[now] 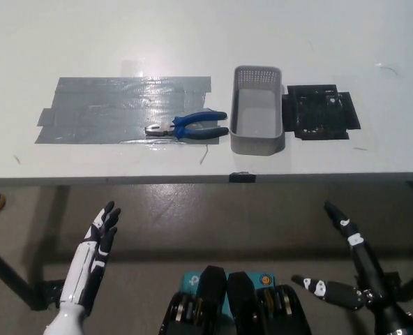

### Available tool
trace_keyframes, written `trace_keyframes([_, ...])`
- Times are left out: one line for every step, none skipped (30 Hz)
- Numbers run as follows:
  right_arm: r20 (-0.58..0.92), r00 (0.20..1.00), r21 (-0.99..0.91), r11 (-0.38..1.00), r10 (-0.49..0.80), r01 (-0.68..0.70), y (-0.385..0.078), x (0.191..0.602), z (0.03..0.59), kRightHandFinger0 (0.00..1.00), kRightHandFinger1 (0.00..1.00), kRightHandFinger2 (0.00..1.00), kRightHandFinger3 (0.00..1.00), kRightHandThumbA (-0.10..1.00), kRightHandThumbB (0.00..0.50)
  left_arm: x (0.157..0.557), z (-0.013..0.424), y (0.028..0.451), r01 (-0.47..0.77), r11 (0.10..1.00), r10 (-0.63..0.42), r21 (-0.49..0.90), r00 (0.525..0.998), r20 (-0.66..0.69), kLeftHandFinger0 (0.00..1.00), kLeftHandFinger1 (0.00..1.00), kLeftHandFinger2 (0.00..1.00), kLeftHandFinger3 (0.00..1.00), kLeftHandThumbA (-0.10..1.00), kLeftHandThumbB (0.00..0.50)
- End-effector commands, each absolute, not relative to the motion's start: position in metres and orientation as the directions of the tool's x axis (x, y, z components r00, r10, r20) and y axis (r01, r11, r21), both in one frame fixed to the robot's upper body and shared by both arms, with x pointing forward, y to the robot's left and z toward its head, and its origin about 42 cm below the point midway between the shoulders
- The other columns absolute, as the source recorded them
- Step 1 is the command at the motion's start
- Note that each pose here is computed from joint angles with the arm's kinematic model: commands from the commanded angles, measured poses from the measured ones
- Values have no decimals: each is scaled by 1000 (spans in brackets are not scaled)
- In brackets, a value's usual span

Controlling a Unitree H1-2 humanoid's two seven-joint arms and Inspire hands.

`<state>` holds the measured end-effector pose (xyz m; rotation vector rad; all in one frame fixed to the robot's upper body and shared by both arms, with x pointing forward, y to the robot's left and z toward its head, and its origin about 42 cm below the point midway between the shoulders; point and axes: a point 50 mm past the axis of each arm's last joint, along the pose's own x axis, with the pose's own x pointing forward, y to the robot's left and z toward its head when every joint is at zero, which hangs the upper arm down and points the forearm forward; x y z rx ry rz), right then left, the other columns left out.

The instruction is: The robot picks the blue plier placed on top of the container and places it on the grey area of the table

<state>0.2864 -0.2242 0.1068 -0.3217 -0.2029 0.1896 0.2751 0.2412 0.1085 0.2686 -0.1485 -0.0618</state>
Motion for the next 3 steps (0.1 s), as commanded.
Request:
trace_keyframes([236, 938, -319, 932, 255, -173, -219, 289, 117, 1000, 1000, 1000, 1000, 1000, 210, 276, 122, 241, 32, 967, -85, 254, 976, 203, 1000, 1000, 1000, 1000, 1000, 78])
trace_keyframes([236, 937, -321, 931, 257, -175, -219, 289, 117, 1000, 1000, 1000, 1000, 1000, 208, 276, 122, 241, 30, 965, -85, 261, 976, 201, 1000, 1000, 1000, 1000, 1000, 81])
trace_keyframes([236, 937, -321, 931, 257, -175, -219, 289, 117, 1000, 1000, 1000, 1000, 1000, 208, 276, 122, 241, 30, 965, -85, 261, 976, 201, 1000, 1000, 1000, 1000, 1000, 81])
